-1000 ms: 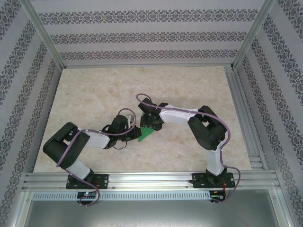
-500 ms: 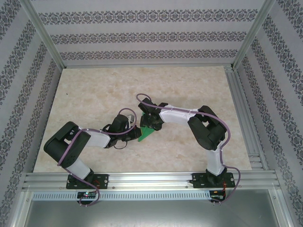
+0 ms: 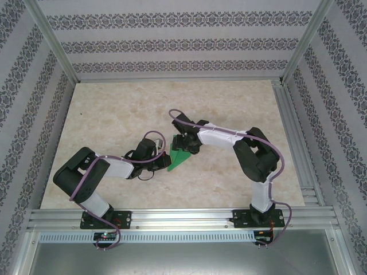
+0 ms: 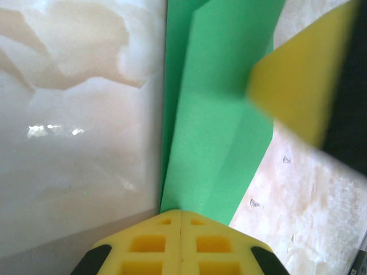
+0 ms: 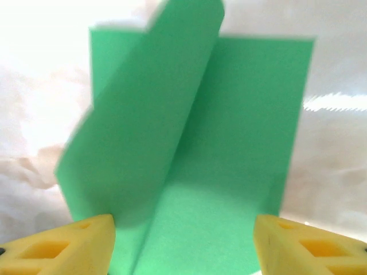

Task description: Fold a paper plane with a square sheet of paper (pick it up from the middle)

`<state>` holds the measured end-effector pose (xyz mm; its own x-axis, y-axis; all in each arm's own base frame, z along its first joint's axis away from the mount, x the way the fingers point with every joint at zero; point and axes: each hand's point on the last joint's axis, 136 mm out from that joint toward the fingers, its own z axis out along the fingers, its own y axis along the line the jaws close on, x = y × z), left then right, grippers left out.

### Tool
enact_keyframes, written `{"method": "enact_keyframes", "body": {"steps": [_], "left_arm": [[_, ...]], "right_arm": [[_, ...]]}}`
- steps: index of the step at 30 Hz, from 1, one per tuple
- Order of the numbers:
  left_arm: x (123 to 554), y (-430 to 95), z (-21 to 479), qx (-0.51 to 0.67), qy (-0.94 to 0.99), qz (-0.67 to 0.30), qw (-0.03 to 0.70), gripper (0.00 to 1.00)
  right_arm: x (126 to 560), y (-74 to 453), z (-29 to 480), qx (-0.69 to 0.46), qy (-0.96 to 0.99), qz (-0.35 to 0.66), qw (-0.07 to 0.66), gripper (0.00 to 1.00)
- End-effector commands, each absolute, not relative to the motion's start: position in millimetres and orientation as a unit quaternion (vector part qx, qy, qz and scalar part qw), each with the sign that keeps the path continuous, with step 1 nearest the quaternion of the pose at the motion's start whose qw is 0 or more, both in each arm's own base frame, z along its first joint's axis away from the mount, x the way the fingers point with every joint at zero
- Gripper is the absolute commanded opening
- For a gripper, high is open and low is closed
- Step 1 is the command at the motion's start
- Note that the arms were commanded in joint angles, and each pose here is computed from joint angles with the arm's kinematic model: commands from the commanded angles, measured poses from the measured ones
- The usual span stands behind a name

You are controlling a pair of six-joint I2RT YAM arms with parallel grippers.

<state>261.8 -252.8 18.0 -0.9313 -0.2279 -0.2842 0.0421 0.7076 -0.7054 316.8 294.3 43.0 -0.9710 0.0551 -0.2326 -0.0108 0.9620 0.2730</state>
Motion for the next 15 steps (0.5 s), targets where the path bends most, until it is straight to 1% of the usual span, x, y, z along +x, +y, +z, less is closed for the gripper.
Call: {"method": "enact_keyframes", "body": {"steps": [1,3,5,9,11,15], "left_arm": [[231,-228,-27,-0.065,0.944,-0.303,0.114,0.03],[231,-227,-28,-0.066,0.944,-0.302,0.114,0.03],[232,-227,-27,-0.065,0.945,-0.301,0.114,0.03],[232,-227,-27,-0.064,0.945,-0.299,0.115,0.03],[231,-227,-27,-0.064,0.946,-0.298,0.113,0.03],[231,-227,-28,-0.064,0.946,-0.297,0.112,0.03]], "right_arm": [[326,306,100,-0.024,0.961,0.215,0.173,0.65],[320,313,109,-0.043,0.951,0.251,0.175,0.63],[314,317,109,-0.056,0.944,0.277,0.169,0.58],[304,328,91,-0.073,0.934,0.319,0.144,0.39],[299,336,84,-0.077,0.928,0.34,0.13,0.31],[293,343,69,-0.077,0.926,0.353,0.108,0.19]]}}
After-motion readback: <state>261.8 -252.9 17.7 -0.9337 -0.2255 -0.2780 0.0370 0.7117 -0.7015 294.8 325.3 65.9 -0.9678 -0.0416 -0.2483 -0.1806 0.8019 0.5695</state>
